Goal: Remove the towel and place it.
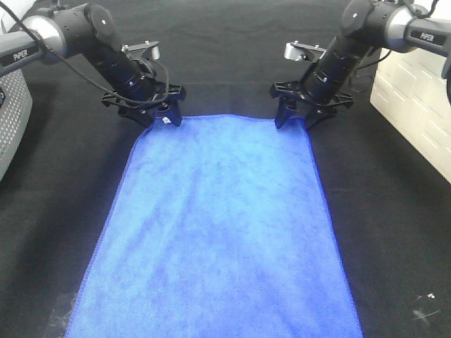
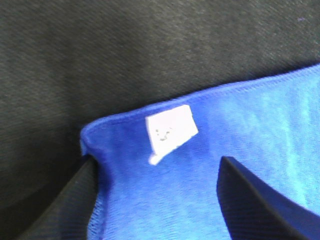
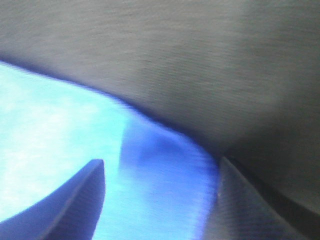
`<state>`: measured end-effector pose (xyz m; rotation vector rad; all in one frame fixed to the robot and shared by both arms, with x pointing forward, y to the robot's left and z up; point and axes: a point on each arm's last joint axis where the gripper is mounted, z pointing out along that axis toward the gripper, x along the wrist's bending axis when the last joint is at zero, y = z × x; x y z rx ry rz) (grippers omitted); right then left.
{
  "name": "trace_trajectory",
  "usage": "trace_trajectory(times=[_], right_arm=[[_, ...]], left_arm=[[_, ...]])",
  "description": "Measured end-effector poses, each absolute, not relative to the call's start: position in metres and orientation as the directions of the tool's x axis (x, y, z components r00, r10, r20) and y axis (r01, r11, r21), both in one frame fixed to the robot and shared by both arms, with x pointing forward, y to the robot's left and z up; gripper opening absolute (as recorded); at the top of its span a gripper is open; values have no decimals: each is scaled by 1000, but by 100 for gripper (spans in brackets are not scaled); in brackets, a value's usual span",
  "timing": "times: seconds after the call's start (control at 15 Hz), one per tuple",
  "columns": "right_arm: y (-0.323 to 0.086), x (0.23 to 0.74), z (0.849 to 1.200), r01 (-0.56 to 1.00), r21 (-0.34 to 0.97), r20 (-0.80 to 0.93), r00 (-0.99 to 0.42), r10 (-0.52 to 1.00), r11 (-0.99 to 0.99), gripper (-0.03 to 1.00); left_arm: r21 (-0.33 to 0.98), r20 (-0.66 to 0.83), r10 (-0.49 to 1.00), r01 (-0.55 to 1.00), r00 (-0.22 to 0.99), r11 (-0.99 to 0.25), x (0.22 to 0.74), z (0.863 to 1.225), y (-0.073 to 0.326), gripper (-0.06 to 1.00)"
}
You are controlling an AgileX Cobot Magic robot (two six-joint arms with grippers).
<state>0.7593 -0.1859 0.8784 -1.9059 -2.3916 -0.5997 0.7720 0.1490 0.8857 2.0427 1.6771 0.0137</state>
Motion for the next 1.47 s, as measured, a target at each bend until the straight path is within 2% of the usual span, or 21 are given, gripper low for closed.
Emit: trace_trajectory(times=[0.53,0.67,0.8,1.13,1.2,1.47], right_arm=[[-160,754,878,936,282,274,-290,917,211,63],[-160,754,877,931,287,251,-301,920,226,60],[-159,754,877,925,292,221,-313,924,243,50],[-161,755,873,925,292,202,-307,930,242,3],[-161,755,873,926,291,203,-305,930,240,0],[-161,755,873,926,291,203,-305,930,240,0]], left_arm=[[373,-297,922,919,247,-126,771,886,147,63],[373,-296,921,918,254,-133,770,886,143,59],[378,-289,923,916,256,-135,771,886,144,48],[386,-223,934,905,278,-177,772,884,148,4],[387,-211,936,904,281,-184,772,884,149,0],[387,-209,937,903,282,-186,772,884,149,0]])
